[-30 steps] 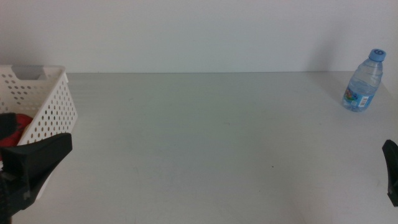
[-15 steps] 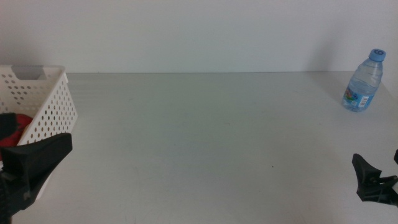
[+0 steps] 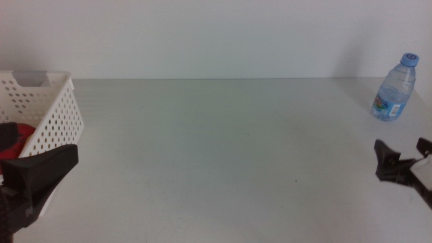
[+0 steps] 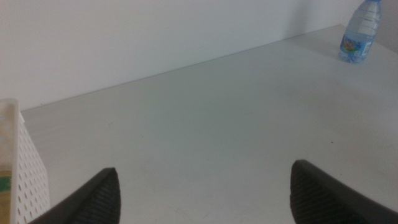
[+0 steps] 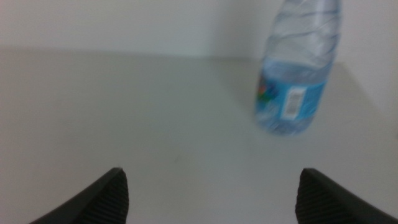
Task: Use arms to grab the bottles and put them into the dustbin to the left of the table.
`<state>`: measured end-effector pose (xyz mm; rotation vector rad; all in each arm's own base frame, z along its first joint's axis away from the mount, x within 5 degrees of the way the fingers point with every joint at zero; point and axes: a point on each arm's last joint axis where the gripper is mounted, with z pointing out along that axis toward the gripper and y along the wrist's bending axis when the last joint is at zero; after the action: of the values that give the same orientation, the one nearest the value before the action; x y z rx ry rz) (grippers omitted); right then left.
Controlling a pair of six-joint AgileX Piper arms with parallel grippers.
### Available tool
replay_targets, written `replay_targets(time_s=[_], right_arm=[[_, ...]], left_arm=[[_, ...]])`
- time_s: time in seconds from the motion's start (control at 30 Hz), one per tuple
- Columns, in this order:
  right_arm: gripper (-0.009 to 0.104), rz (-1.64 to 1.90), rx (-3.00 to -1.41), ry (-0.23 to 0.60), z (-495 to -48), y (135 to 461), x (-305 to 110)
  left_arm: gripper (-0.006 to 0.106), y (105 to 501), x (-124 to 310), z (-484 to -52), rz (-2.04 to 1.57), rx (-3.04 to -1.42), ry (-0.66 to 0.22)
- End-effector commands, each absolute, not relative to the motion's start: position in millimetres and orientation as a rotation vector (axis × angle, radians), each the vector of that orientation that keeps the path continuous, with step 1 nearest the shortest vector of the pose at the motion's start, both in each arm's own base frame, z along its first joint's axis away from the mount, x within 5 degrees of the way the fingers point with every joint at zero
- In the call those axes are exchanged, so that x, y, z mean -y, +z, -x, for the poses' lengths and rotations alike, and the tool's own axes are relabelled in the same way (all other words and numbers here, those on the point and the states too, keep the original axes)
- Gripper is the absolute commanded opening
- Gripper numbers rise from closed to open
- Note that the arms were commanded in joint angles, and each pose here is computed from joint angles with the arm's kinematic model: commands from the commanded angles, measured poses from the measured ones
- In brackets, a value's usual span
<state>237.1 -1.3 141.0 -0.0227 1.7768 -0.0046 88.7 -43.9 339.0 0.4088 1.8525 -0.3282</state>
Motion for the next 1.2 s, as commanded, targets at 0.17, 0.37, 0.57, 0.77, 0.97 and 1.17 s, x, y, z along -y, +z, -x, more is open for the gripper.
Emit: replay_targets(time_s=[0.17, 0.37, 0.57, 0.77, 0.97, 1.17], right_arm=[[0.072, -0.212, -1.489, -0.114, -291.8, 184.7, 23.1], [0.072, -0.203, -1.487, -0.237, -336.3, 186.3, 30.1], [0.072, -0.207, -1.471, -0.311, -372.4, 179.9, 35.4], [0.072, -0.179, -1.473, -0.342, -396.2, 166.5, 35.9], [0.072, -0.174, -1.47, -0.353, -409.5, 158.7, 36.5], [0.072, -0.184, -1.466, -0.371, -418.6, 153.2, 38.2]], left_arm=[[0.094, 353.4, 44.4, -89.7, -0.375, -1.759, -0.356], [0.094, 353.4, 44.4, -89.7, -0.375, -1.759, -0.356], [0.094, 353.4, 44.4, -89.7, -0.375, -1.759, -0.356], [0.094, 353.4, 44.4, -89.7, -0.375, -1.759, -0.356], [0.094, 353.4, 44.4, -89.7, -0.375, -1.759, -0.356], [0.094, 353.4, 44.4, -89.7, -0.375, -1.759, -0.355]])
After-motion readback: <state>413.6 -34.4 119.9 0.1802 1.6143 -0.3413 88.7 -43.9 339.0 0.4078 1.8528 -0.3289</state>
